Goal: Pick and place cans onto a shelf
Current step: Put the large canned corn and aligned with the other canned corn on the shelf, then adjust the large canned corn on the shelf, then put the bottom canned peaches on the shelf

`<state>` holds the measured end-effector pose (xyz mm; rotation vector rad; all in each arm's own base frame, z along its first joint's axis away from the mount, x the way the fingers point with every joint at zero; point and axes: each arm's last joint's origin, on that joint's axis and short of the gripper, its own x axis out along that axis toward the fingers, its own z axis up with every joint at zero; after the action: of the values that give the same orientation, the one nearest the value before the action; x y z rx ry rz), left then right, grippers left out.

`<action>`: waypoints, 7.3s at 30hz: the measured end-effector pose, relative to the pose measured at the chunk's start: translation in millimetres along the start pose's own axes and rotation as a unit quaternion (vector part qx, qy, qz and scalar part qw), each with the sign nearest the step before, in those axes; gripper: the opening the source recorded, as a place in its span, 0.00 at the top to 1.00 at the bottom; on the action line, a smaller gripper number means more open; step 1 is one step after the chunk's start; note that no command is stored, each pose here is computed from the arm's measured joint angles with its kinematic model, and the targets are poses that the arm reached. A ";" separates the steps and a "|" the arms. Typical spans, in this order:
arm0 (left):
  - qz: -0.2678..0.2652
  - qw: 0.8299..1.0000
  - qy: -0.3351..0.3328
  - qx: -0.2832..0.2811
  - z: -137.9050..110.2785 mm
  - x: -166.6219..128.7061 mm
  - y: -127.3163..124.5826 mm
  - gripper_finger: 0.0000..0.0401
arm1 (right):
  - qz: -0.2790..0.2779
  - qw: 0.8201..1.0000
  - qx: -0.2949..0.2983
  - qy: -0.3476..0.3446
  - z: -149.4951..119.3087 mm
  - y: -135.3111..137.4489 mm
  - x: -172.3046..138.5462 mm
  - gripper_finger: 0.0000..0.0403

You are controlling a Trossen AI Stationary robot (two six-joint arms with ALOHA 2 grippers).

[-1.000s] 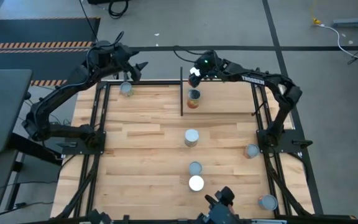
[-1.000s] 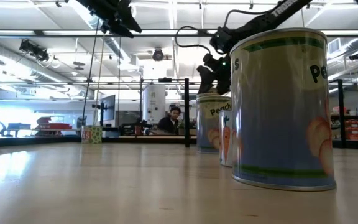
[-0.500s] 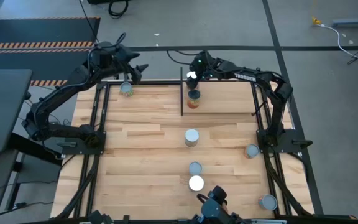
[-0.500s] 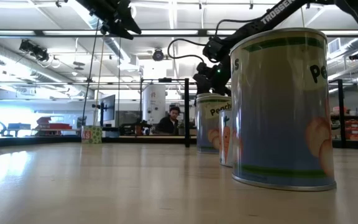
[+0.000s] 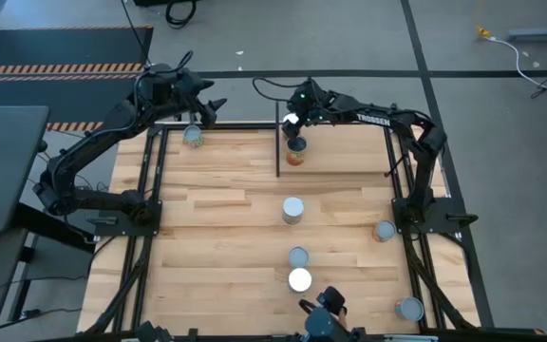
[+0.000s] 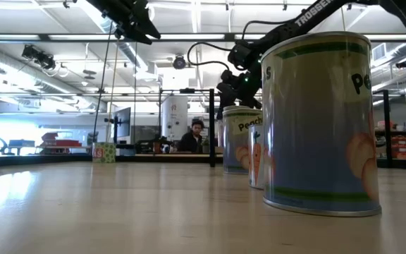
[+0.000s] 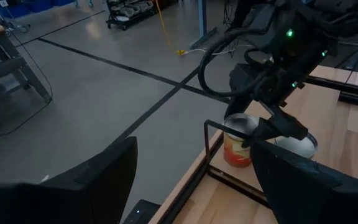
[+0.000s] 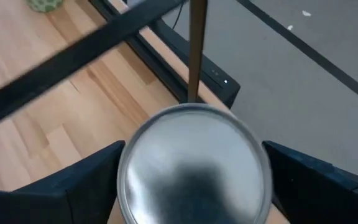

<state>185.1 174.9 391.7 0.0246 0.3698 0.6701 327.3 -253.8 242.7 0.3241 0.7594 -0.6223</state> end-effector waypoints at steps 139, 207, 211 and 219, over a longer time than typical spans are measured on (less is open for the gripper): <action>-0.114 0.989 0.013 -0.092 6.0 -68.5 -86.4 0.21 | -0.009 0.945 -0.322 0.051 -23.8 57.3 -56.0 0.10; -0.125 0.990 -0.057 -0.031 11.3 -115.5 -97.5 0.21 | 0.038 0.910 -0.410 0.045 -48.0 136.2 -164.9 0.10; -0.125 0.990 -0.059 -0.032 11.8 -115.0 -97.9 0.21 | 0.132 0.896 -0.421 0.044 -77.4 185.1 -192.5 0.10; -0.131 0.988 -0.058 -0.060 12.5 -115.1 -98.3 0.21 | 0.274 0.835 -0.472 0.075 -150.5 279.8 -211.1 0.09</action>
<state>165.6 28.5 427.2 -0.0983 0.2138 0.4283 304.2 121.5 306.7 -0.3342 0.9805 0.3635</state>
